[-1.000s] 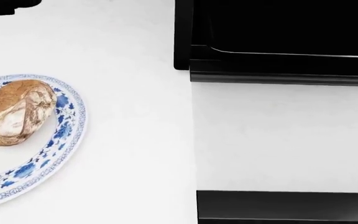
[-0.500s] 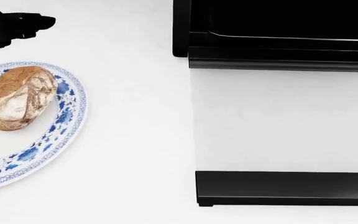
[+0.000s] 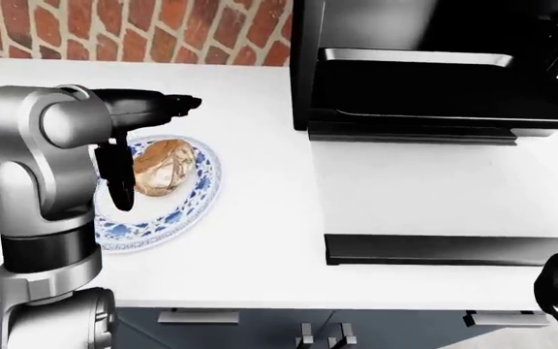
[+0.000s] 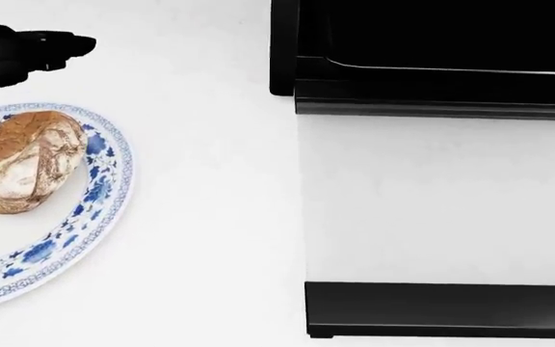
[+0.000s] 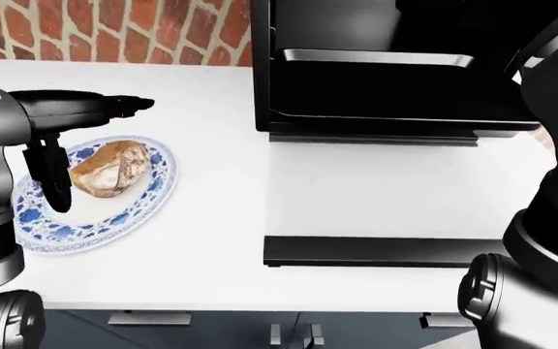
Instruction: Place the bread on the tray of the toaster oven.
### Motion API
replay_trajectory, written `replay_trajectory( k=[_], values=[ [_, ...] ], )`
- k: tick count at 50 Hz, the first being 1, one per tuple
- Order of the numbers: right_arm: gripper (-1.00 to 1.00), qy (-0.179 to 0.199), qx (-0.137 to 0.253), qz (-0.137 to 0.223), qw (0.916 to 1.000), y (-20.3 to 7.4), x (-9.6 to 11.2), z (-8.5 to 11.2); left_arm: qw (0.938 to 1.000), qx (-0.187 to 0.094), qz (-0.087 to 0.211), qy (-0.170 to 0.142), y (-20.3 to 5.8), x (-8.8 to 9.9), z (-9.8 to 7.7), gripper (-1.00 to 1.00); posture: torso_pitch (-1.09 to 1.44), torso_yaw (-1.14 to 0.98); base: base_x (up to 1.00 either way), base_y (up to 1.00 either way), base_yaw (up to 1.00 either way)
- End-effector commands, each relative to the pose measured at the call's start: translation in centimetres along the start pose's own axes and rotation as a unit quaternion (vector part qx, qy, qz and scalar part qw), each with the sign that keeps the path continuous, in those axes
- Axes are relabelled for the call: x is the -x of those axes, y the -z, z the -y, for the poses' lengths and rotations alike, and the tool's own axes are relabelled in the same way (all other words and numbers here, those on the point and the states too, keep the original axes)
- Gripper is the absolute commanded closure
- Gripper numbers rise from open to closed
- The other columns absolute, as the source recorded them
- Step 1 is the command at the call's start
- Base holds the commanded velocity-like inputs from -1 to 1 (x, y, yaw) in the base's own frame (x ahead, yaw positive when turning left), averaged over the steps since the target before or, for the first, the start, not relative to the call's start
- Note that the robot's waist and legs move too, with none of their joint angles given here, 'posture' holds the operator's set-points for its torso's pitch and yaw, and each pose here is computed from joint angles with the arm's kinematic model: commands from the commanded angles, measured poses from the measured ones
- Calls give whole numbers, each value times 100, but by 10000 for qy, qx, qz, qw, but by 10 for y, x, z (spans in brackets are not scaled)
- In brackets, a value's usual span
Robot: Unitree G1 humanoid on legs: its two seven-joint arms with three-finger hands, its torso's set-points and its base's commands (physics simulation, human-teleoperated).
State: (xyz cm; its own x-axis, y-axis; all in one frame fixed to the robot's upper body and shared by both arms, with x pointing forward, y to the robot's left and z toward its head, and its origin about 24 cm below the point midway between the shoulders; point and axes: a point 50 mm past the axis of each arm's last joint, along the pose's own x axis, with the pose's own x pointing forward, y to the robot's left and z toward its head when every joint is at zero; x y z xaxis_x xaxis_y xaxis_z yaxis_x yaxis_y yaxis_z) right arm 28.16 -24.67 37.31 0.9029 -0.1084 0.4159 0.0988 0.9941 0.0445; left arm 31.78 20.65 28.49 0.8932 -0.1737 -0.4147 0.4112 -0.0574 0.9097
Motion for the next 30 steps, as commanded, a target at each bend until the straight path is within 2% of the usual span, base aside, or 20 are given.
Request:
replay_trajectory(
  k=[1,19,21,30],
  values=[
    [-100,34,-14,430,9991,-17,3,2,9993,-52,-28,-376,-1,11,-13,-100,0,0,0,0,0],
    [-100,30,-1,424,9991,-16,3,1,9995,-18,81,-297,-5,3,1,-100,0,0,0,0,0],
    [-100,24,2,423,9991,-15,3,1,9996,51,75,-261,-7,1,4,-100,0,0,0,0,0],
    [-100,9,17,419,9991,-15,4,0,9999,7,68,-154,-8,-4,16,-100,0,0,0,0,0]
  ],
)
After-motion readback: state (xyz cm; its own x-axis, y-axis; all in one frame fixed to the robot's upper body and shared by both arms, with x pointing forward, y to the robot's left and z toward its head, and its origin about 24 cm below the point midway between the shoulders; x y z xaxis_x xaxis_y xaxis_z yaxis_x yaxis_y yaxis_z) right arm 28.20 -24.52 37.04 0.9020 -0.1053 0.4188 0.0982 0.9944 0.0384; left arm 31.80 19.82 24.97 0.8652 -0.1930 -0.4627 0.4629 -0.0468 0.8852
